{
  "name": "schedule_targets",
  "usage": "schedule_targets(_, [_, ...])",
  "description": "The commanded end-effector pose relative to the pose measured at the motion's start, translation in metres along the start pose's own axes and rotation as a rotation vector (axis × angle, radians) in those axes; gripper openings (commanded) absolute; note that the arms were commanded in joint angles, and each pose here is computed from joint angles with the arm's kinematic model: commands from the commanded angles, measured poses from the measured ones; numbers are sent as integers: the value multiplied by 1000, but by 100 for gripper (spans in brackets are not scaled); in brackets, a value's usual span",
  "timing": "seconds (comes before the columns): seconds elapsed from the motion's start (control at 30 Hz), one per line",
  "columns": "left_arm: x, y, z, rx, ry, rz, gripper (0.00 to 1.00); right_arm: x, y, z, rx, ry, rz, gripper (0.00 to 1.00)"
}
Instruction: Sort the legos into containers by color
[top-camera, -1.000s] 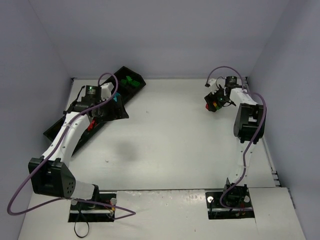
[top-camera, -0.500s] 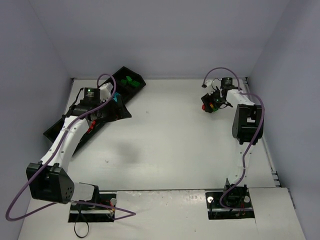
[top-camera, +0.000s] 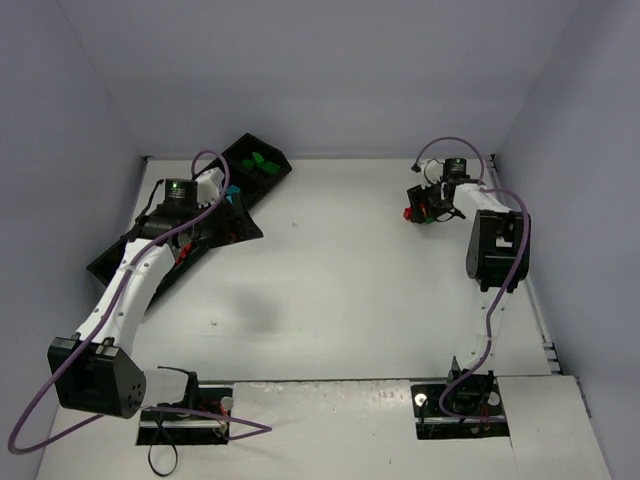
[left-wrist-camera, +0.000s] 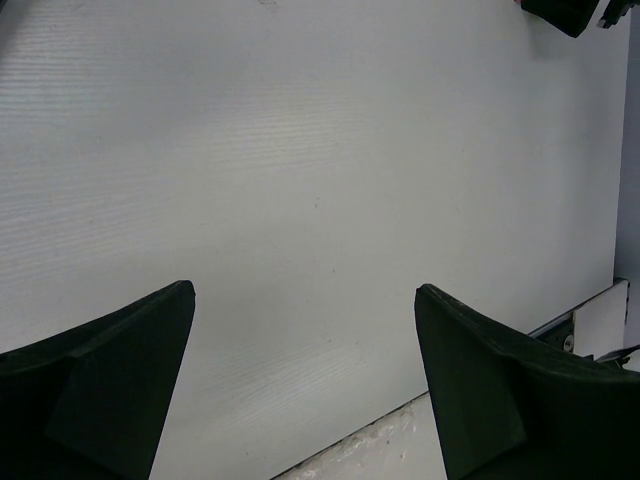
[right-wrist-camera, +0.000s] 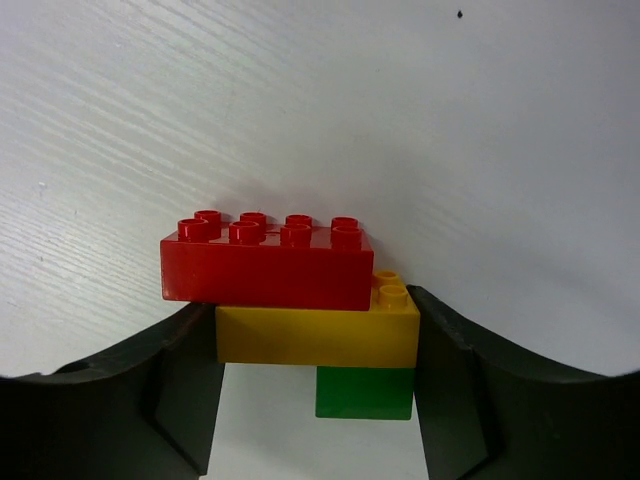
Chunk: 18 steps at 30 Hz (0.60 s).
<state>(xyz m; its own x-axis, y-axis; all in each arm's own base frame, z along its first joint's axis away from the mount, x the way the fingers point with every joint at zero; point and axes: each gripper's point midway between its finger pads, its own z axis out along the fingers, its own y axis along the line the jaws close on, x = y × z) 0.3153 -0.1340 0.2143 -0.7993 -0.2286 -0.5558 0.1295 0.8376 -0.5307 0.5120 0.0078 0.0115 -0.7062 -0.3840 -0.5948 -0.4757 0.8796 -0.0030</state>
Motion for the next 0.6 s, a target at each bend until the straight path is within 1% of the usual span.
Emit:
schedule_targets(0.0, [-15,-19,-12,58,-70,29,84,0,1,-12,53,16,15,44])
schedule_targets(0.03, [-15,-19,-12,61,-72,25,84,-3,2,-15,53,7,7,35])
schedule_targets(0.07, [-16,-21,-13,67,-78,28,84,-4,7,-15,45,4,-4,18])
schedule_targets(0.13, [-18,-23,-13,74,-86,22,84,-9,18,-22,26,-21,-47,0])
schedule_targets(0.17, [-20,-25,-15,81,-90,19,84,-15,25,-25,22,-44,-72,0])
schedule_targets(0.23, [-22,-28,-15,97,-92,21,84,-25,54,-37,-17,-85,-144,0])
schedule_targets(0.27, [-22,-33,-15,119,-82,24,84,-35,64,-41,-22,-127,-181,0])
schedule_targets(0.3, [-22,-36,-16,134,-77,25,84,-56,88,-57,-29,-187,-252,0])
schedule_targets(0.33, [-21,-37,-14,143,-67,23,84,-49,105,-59,-56,-195,-275,0])
schedule_targets(0.37, [-23,-41,-15,156,-63,25,84,-62,120,-65,-67,-256,-315,0])
schedule_targets(0.4, [-21,-47,-17,186,-49,28,84,-80,148,-83,-90,-324,-368,0])
schedule_targets(0.43, [-20,-49,-16,198,-39,27,84,-73,166,-86,-116,-330,-388,0])
schedule_targets(0.47, [-21,-53,-17,215,-35,28,84,-88,181,-105,-124,-399,-424,0])
schedule_targets(0.5, [-18,-60,-18,251,-17,28,84,-91,209,-111,-168,-424,-462,0])
schedule_targets(0.53, [-16,-64,-19,270,-6,30,84,-89,225,-115,-192,-445,-484,0])
schedule_targets(0.57, [-13,-72,-21,304,11,32,84,-96,239,-130,-205,-488,-507,0])
